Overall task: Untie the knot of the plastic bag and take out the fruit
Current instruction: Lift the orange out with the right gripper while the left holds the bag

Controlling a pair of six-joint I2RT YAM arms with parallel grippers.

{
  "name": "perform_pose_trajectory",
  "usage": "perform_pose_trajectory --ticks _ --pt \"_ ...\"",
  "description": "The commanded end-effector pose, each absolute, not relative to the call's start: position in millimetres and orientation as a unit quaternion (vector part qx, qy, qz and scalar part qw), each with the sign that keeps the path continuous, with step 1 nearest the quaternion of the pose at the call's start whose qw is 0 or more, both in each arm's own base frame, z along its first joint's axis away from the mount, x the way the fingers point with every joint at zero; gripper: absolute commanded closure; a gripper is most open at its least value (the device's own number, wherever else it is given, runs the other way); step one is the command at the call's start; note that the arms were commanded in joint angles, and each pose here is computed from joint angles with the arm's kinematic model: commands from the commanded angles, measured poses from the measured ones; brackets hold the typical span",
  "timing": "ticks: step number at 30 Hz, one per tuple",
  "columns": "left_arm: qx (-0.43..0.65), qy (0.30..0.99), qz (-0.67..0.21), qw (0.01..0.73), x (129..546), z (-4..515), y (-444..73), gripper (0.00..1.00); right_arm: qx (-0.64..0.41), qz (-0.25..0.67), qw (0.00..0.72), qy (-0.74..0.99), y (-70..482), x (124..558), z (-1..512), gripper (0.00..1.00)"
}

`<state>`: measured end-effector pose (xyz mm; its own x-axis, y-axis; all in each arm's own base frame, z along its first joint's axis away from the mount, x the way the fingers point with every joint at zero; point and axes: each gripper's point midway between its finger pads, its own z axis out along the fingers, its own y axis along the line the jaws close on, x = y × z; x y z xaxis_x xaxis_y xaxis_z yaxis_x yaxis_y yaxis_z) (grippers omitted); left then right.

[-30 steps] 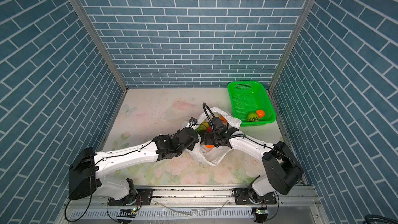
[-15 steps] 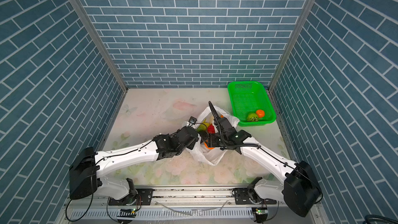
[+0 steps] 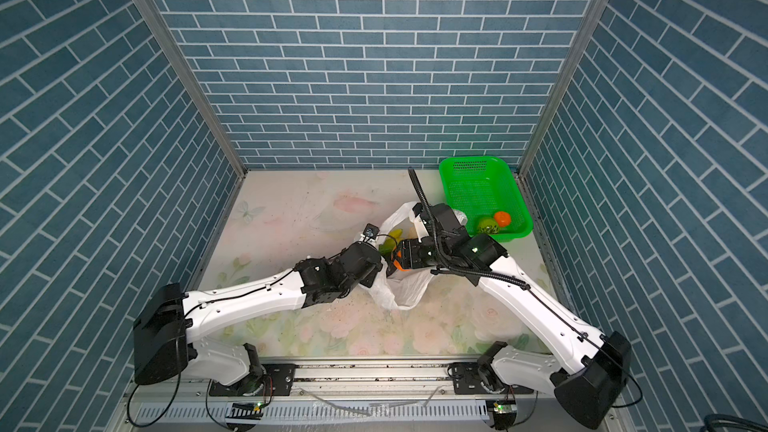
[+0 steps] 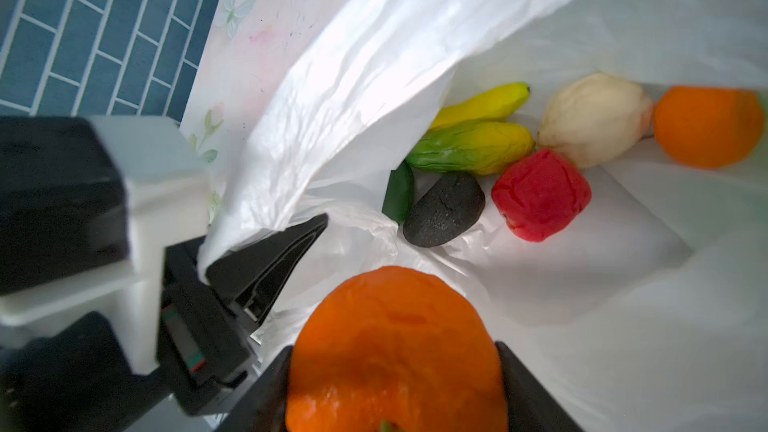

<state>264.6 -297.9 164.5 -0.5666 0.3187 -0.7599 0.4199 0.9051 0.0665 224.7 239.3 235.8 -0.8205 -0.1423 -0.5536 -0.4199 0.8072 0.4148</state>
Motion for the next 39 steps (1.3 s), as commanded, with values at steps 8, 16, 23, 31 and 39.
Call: perform_pose_trajectory --ticks 8,16,23,31,39 --pt "0.206 0.878 -0.079 0.425 269.0 171.4 -305.7 1.0 -0.146 0.302 0.24 0.911 262.9 232.7 205.8 0.43" --pt "0.205 0.88 -0.08 0.421 267.0 168.2 -303.5 1.0 -0.141 0.29 0.262 0.909 275.5 256.5 201.3 0.43" --pt "0.203 0.882 -0.072 0.42 265.1 167.6 -296.6 1.0 -0.154 0.276 0.277 0.907 262.7 249.4 248.2 0.44" --pt "0.201 0.88 -0.074 0.424 267.4 170.5 -299.3 1.0 -0.165 0.288 0.311 0.891 253.7 245.8 301.0 0.43" --pt "0.202 0.881 -0.063 0.424 265.4 173.3 -291.4 1.0 -0.137 0.249 0.403 0.87 208.8 293.3 361.1 0.43"
